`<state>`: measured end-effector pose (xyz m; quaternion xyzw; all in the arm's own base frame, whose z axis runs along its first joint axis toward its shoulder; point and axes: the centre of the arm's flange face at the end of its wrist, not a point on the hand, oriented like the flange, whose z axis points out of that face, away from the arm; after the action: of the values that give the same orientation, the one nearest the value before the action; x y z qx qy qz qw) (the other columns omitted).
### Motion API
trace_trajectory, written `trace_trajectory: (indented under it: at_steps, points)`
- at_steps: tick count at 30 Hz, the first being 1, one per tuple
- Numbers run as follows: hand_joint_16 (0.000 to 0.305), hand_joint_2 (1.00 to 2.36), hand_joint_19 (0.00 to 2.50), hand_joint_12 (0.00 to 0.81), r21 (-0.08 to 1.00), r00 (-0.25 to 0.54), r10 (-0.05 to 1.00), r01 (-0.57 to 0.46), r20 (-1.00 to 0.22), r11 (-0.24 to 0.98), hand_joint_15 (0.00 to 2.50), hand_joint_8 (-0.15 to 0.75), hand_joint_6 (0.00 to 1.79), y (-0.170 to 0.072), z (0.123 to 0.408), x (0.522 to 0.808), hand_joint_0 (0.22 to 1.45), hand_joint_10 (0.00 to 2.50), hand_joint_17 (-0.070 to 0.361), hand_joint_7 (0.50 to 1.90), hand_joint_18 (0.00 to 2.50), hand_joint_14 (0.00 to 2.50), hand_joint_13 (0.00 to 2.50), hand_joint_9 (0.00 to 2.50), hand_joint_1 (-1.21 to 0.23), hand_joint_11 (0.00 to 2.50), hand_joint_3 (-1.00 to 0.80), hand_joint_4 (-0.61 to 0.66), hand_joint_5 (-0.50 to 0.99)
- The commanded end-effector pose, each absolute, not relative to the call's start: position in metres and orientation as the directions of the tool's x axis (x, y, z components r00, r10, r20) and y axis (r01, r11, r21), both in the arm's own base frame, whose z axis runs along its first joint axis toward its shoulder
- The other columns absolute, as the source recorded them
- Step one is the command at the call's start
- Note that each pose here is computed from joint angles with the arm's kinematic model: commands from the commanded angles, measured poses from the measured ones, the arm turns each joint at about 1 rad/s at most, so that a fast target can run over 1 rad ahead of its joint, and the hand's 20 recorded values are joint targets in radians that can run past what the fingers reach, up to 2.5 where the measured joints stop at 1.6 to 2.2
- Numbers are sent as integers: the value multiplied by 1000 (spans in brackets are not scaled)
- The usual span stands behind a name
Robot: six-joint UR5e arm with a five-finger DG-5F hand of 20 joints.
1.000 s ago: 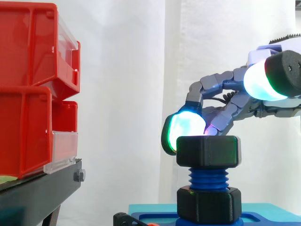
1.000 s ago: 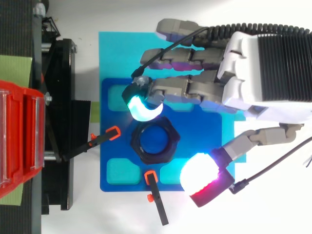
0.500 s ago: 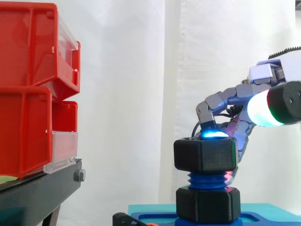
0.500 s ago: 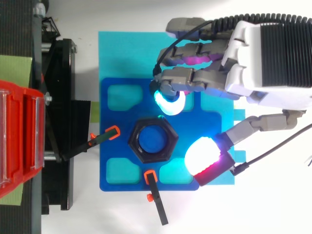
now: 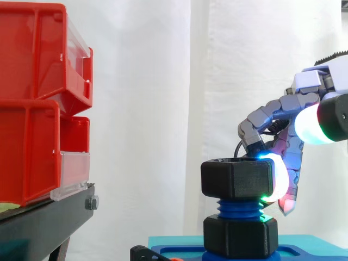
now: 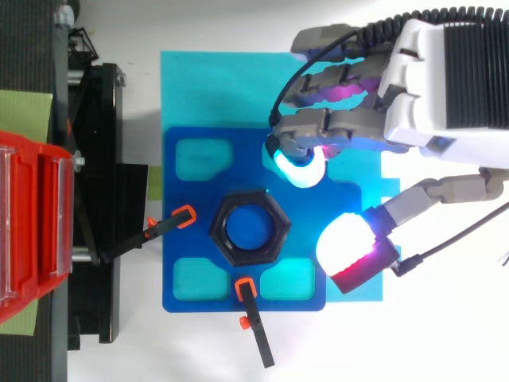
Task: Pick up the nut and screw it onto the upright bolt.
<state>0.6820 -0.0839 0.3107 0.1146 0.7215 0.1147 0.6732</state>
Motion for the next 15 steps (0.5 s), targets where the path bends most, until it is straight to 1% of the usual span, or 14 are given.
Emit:
trace_trajectory:
  at_steps: [1,2,3,6,7,9,10,13,15]
  points:
    - [38,1000,5,329,317,-72,317,16,-946,948,21,243,504,-87,315,679,457,4,86,1056,384,0,700,1087,-349,100,-500,180,-60]
    - [40,1000,6,333,318,-70,319,17,-945,948,19,250,504,-88,316,679,452,3,90,967,366,0,672,1035,-347,89,-500,188,-81]
    - [42,1000,13,337,321,-56,321,16,-945,947,13,254,503,-90,323,679,449,0,94,894,349,0,653,996,-347,56,-500,188,-100]
    - [45,1000,27,350,323,-32,323,11,-946,946,8,248,502,-92,335,683,445,0,101,787,308,0,603,903,-346,8,-500,157,-138]
    - [45,1000,29,351,324,-18,324,8,-946,946,8,250,503,-95,343,686,444,0,102,774,296,0,599,898,-346,7,-500,152,-141]
    - [48,1000,46,352,323,-10,323,0,-946,946,0,247,502,-96,347,688,440,0,109,712,258,0,556,813,-346,0,-500,142,-160]
    - [49,1000,47,355,324,-4,324,-13,-946,946,0,244,502,-98,351,689,439,0,110,703,254,1,553,798,-346,0,-500,140,-161]
    - [50,1000,58,357,323,1,323,-41,-946,946,0,245,502,-100,353,690,438,0,113,682,232,1,528,761,-343,0,-500,136,-166]
    - [51,1000,61,356,324,14,325,-50,-946,945,0,244,502,-100,349,694,437,0,114,675,220,0,516,750,-342,0,-500,133,-168]
